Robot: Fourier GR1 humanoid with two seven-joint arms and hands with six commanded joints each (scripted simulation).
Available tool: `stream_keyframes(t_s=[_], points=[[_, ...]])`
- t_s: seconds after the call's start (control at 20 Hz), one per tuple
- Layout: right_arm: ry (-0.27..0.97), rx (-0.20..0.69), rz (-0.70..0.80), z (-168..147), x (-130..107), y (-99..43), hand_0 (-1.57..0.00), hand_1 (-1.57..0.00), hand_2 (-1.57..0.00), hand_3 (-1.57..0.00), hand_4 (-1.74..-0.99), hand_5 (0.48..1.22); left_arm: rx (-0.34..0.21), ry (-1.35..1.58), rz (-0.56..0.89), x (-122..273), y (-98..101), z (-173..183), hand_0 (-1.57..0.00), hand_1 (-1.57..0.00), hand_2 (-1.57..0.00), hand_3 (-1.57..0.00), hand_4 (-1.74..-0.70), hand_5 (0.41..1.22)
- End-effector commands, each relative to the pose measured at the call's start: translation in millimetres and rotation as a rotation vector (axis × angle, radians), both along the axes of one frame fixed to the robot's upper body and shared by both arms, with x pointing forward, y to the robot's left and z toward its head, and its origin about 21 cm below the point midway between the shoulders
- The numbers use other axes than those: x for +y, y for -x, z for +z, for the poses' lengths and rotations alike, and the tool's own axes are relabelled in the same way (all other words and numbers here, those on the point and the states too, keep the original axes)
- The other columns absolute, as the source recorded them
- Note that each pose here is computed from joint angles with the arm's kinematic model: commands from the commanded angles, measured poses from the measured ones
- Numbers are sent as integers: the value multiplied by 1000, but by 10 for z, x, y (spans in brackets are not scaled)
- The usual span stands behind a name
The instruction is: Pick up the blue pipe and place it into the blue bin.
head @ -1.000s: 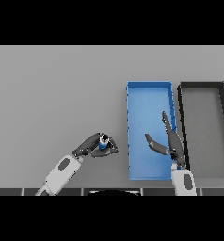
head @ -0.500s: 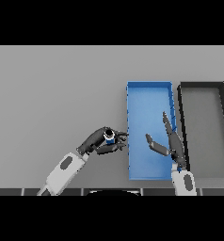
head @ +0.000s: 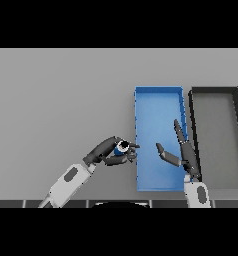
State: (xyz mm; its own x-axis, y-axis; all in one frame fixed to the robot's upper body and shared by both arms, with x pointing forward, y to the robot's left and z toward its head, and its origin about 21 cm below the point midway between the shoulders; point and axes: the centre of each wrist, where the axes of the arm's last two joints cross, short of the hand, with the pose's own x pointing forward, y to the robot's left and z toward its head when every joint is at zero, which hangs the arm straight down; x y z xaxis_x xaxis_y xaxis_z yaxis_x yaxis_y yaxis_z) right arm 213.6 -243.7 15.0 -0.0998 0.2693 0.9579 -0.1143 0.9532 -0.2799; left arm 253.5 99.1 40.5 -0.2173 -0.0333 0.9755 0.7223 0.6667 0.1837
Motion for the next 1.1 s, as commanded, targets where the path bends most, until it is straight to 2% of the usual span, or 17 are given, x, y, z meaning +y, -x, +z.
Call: stream_keyframes(t_s=[0.0, 0.1, 0.2, 0.3, 0.45, 0.55, 0.65, 0.8, 0.95, 1.05], points=[[-1, 1, 1, -4, -7, 4, 1, 1, 1, 1, -1178, 605, 2, -2, 1, 2, -7, 9, -1568, -1569, -1569, -1495, -1740, 1219], [-6, -3, 4, -10, -17, 22, 1, 1, 1, 1, -1176, 605, -5, 5, -3, 15, -13, 16, -1569, -1570, -1570, -1495, -1740, 1219], [-89, -66, 74, 69, -63, 26, 1, 1, 1, 1, -1196, 622, -3, -1, -4, 20, -10, 11, -1570, -1570, -1570, -1495, -1741, 1220], [-199, -94, 198, 285, -143, -23, 1, 1, 1, 1, -1212, 589, 1, -4, -5, 37, -8, 29, -1570, -1570, -1570, -1497, -1741, 1220], [-200, -94, 398, 684, -202, -67, 1, 1, 1, 1, -1282, 537, -1, -5, -19, -40, 9, 34, -1571, -1571, -1571, -1494, -1741, 1221], [-157, -63, 509, 906, -120, -138, 1, 1, 1, 1, -1314, 500, -6, -8, -13, -17, 11, 33, -1571, -1571, -1571, -1491, -1741, 1221], [-124, -61, 614, 1082, -18, -138, 1, 1, 1, 1, -1314, 500, -27, 2, -19, -10, 17, 48, -1571, -1571, -1571, -1488, -1741, 1221], [-68, -51, 733, 1215, 191, -208, 1, 1, 1, 1, -1314, 510, -6, -18, -13, -5, -27, 36, -1571, -1571, -1571, -1485, -1741, 1221], [9, -70, 820, 1323, 460, -310, 1, 1, 1, 1, -1294, 523, -17, 0, -27, 5, -44, 87, -1571, -1571, -1571, -1486, -1741, 1221], [16, -61, 870, 1358, 585, -360, 1, 1, 1, 1, -1253, 529, -14, 2, -37, 14, -11, 50, -1571, -1571, -1571, -1488, -1741, 1221]])
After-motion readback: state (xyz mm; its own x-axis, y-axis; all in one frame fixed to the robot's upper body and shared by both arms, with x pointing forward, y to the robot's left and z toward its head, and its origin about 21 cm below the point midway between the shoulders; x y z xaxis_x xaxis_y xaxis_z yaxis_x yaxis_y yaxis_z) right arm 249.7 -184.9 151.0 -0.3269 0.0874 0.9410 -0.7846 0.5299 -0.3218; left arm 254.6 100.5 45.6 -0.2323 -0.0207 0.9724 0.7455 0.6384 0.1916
